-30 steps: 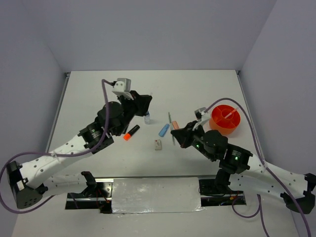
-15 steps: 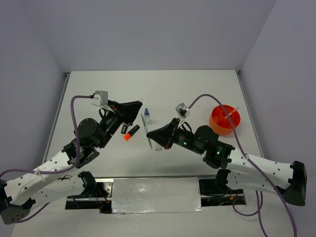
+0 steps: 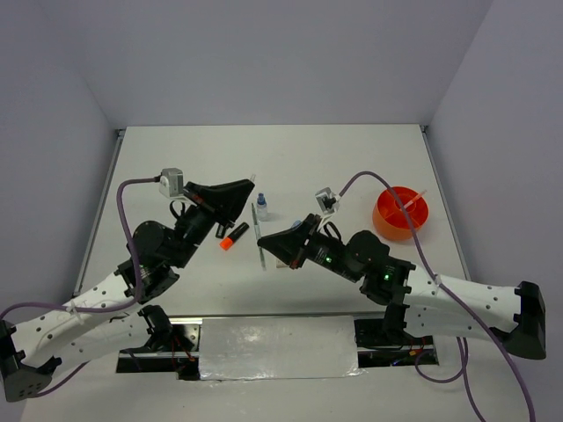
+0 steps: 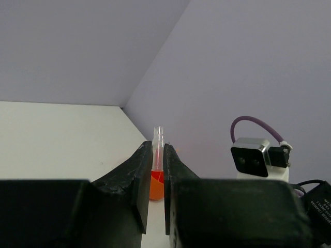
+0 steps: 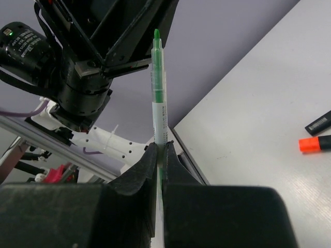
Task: Sort the stationery into containers
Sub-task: Close the pen cap on the pen.
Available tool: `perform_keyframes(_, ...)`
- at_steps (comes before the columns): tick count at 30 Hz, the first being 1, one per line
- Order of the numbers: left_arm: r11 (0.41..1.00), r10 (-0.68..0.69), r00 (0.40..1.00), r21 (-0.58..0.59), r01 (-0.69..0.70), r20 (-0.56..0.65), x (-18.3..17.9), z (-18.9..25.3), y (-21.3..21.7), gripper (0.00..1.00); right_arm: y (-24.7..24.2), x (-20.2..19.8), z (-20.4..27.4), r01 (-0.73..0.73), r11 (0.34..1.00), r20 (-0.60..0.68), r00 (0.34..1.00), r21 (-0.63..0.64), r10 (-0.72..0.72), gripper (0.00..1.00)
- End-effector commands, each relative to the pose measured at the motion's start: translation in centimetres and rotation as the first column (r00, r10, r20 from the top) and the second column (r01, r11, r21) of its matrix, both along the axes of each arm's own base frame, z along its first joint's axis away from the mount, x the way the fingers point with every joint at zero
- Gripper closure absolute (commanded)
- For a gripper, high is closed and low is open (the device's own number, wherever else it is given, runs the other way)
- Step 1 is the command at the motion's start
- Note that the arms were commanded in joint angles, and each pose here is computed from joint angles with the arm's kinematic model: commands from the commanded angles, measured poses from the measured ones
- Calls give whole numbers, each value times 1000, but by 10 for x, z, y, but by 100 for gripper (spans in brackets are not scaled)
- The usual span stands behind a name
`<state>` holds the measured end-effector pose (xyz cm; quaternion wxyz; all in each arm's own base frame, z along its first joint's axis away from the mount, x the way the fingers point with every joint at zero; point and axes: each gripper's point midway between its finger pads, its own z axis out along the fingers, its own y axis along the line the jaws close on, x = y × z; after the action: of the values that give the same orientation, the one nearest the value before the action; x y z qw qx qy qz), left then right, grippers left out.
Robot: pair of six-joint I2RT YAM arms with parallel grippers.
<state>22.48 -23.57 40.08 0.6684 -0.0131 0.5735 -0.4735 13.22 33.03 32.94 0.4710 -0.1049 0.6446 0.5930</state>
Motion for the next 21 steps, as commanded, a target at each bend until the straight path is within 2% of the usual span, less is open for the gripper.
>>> perform_keyframes(1, 996, -18, 995, -88, 26, 96, -11, 35, 6, 100, 1, 0, 11, 23, 998, 4, 1000, 58, -23, 100)
perform_keyframes(9, 991, -65, 989, -111, 80, 134, -18, 39, 0, 100, 5, 6, 21, 48, 996, 17, 999, 71, -50, 100)
perform_keyframes(21, 992, -61, 988, -104, 76, 139, -15, 36, -2, 100, 4, 10, 36, 67, 996, 71, 995, 64, -71, 100)
